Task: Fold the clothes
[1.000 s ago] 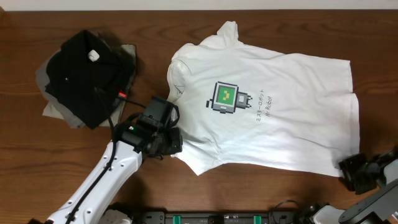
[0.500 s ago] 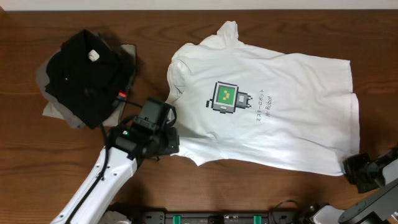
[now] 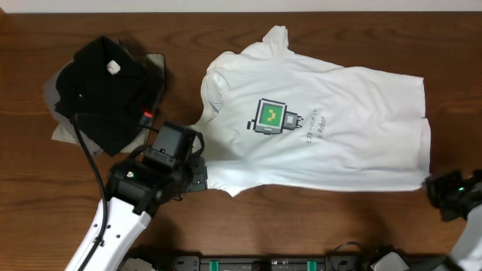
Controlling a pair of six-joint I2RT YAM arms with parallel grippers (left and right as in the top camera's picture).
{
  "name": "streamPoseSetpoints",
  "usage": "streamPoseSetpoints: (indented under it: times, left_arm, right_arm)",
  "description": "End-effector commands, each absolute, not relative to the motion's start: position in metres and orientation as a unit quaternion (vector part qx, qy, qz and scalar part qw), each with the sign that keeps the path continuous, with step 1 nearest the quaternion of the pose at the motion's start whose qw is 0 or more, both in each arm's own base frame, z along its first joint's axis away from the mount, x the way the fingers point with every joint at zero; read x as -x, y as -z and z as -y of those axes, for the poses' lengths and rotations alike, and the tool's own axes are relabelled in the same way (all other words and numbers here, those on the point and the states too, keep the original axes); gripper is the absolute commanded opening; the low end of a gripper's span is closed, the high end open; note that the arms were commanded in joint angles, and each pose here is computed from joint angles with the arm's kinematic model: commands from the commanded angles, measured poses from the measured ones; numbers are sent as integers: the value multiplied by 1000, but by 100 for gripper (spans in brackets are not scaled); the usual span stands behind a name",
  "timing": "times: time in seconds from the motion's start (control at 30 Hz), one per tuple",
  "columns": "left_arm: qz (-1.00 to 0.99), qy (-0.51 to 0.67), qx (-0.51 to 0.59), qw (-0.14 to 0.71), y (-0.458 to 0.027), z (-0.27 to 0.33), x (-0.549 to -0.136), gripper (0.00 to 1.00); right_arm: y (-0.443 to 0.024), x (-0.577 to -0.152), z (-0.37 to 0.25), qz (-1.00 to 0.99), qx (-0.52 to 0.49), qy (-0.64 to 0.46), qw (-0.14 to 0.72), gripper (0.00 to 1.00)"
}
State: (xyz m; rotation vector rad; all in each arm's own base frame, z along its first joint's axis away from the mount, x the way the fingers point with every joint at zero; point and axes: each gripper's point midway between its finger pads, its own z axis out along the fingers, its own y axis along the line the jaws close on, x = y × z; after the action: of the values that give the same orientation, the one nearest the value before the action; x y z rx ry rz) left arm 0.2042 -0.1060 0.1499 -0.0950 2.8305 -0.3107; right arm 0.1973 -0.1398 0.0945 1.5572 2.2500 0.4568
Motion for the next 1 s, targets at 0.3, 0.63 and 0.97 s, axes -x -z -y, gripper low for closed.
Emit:
streamPoseSetpoints:
  times: [0.3, 0.63, 0.97]
  left_arm:
    - [-972, 96, -18, 213, -162, 113, -243, 6]
    - [-954, 71, -141, 253, -139, 136, -298, 6]
    - [-924, 56, -181, 333, -145, 151, -348, 6]
  right_arm:
    - [-127, -232, 155, -810, -520, -147, 228, 1]
    - [-106, -283, 162, -808, -511, -166, 244, 1]
    - [-85, -307, 169, -802, -517, -173, 245, 1]
